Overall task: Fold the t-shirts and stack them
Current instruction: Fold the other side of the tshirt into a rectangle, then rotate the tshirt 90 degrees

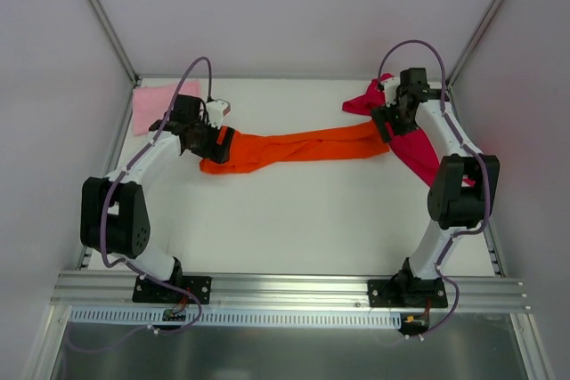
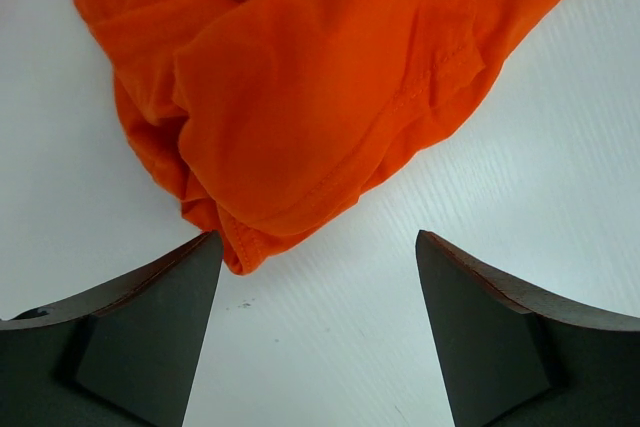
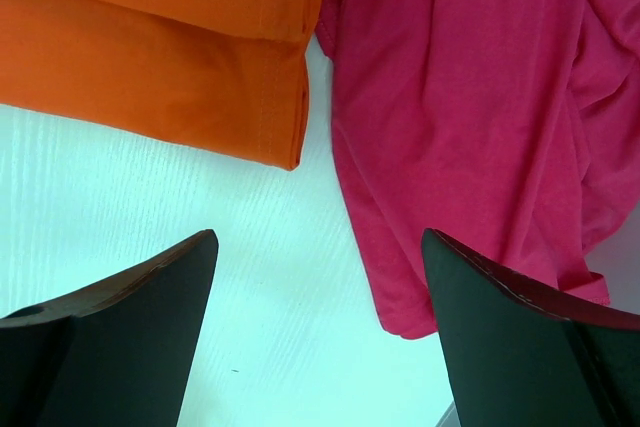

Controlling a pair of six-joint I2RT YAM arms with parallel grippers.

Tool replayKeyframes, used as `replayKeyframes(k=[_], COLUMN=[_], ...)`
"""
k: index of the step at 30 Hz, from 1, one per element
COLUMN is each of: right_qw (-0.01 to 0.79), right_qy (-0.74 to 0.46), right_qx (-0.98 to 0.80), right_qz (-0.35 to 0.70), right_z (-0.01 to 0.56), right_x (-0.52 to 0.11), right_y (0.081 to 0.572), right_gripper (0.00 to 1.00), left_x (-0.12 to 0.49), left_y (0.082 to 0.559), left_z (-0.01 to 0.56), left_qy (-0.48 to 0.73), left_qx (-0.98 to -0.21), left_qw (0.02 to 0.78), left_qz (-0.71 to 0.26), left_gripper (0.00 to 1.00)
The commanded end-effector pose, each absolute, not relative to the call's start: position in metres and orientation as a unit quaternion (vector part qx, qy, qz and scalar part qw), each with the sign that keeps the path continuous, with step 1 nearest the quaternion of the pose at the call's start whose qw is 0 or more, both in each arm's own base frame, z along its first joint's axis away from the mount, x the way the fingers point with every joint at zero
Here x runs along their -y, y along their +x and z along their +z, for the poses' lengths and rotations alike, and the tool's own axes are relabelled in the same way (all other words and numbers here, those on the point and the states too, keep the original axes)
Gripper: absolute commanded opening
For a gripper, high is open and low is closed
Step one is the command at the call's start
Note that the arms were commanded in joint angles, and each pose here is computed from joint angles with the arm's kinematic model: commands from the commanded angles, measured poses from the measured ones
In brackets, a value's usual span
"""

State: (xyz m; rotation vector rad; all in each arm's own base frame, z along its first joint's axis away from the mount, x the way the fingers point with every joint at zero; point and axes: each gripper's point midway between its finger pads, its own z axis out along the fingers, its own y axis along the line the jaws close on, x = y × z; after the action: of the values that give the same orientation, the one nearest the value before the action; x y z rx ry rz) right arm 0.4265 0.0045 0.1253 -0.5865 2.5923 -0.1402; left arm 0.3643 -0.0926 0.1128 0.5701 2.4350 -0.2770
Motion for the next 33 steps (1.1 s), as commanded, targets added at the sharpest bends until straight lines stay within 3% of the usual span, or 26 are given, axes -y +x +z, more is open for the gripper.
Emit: replayKeyframes(k=[1, 14, 26, 28, 33], right_qw=[0.258, 0.248, 0.239, 0.24, 0.238], right_qy=[-0.217, -0.222, -0.229, -0.229, -0.231], right_qx=[-0.94, -0.942, -0.942, -0.942, -0.942], right_qz=[-0.052, -0.049, -0.049, -0.047, -0.046], right_z=[0.144, 0.136, 0.124, 0.124, 0.122], right_x=[-0.008, -0.011, -0.01, -0.011, -0.011], right_y=[0.42, 0.417, 0.414, 0.414, 0.413], right_gripper=[0.88, 0.88, 0.88, 0.88, 0.88], left_x=[0.096, 0.097, 0.083, 0.082, 0.081], left_y=[0.355, 0.359, 0.38, 0.384, 0.39], left_z=[0.092, 0.058, 0.063, 0.065, 0.064], left_qy=[0.216, 0.207, 0.182, 0.179, 0.177], left_qx=[-0.927, -0.939, -0.942, -0.942, -0.942], left_qw=[0.279, 0.24, 0.268, 0.273, 0.273], left_qz=[-0.128, -0.13, -0.086, -0.082, -0.077], left_gripper=[0.79, 0.77, 0.76, 0.71, 0.4])
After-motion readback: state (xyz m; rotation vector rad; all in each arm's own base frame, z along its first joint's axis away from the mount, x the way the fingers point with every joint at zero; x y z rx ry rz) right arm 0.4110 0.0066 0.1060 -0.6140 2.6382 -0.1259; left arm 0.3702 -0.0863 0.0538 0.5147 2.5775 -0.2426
